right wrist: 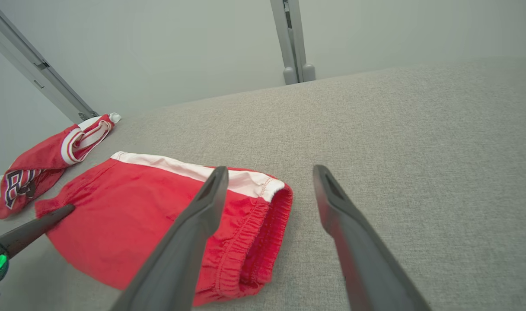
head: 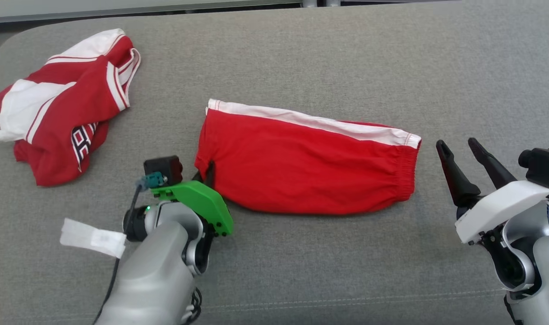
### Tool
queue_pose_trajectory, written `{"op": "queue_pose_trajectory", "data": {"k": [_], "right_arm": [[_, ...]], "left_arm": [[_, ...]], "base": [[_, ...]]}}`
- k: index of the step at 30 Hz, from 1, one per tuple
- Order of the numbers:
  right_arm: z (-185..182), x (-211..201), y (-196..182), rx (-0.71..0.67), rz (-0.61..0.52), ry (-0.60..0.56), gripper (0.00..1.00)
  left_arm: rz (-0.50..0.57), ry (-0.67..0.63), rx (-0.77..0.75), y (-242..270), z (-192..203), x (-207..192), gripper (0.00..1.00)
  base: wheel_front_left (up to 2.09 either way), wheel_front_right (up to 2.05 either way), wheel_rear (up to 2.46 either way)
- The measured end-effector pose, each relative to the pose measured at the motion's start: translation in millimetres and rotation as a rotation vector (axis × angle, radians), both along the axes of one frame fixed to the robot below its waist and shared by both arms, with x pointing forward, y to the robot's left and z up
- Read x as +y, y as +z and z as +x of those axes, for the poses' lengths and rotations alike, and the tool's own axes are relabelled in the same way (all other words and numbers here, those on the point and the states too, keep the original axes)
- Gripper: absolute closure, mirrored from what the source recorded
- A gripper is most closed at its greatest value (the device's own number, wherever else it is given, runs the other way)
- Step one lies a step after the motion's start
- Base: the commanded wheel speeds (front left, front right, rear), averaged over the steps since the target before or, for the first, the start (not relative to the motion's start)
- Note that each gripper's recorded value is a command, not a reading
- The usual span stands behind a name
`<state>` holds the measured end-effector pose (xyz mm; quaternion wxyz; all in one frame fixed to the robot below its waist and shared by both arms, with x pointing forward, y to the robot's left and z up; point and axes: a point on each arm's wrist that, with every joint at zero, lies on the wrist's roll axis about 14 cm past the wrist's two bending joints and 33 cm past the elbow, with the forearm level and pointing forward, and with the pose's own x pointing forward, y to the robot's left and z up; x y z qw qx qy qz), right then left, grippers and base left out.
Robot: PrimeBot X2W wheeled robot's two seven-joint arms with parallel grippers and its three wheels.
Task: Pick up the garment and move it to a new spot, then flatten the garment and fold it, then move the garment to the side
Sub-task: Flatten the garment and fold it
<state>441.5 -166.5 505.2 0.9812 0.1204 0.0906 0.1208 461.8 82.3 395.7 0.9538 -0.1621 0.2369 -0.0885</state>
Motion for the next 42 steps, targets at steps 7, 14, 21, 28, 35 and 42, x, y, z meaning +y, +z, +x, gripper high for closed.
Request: {"op": "queue_pose_trajectory", "data": {"k": [7,14,21,28,35,42], "right_arm": [[2,9,-11,0.056,-0.034,0.035,0.00],[-1,21,-14,0.075,-0.038,0.062,0.00],[-5,22,-18,0.084,-0.042,0.059,0.00],[-5,19,-15,0.067,-0.029,0.038,0.00],[-13,19,-16,0.060,-0.007,0.017,0.00],[-25,27,-33,0.110,0.012,0.020,0.00]], "left_arm": [[-0.012,0.047,-0.010,0,-31,-2,1.00],[-0.012,0.105,-0.023,8,-52,5,1.00],[-0.011,0.112,-0.021,9,-64,5,0.00],[0.065,0.114,-0.186,38,-54,22,0.00],[0.167,0.074,-0.317,63,-60,37,0.00],[0.165,0.121,-0.345,74,-70,63,0.00]], "base": [[0.00,0.00,0.00],[0.00,0.00,0.00],[0.00,0.00,0.00],[0.00,0.00,0.00],[0.00,0.00,0.00],[0.00,0.00,0.00]]}}
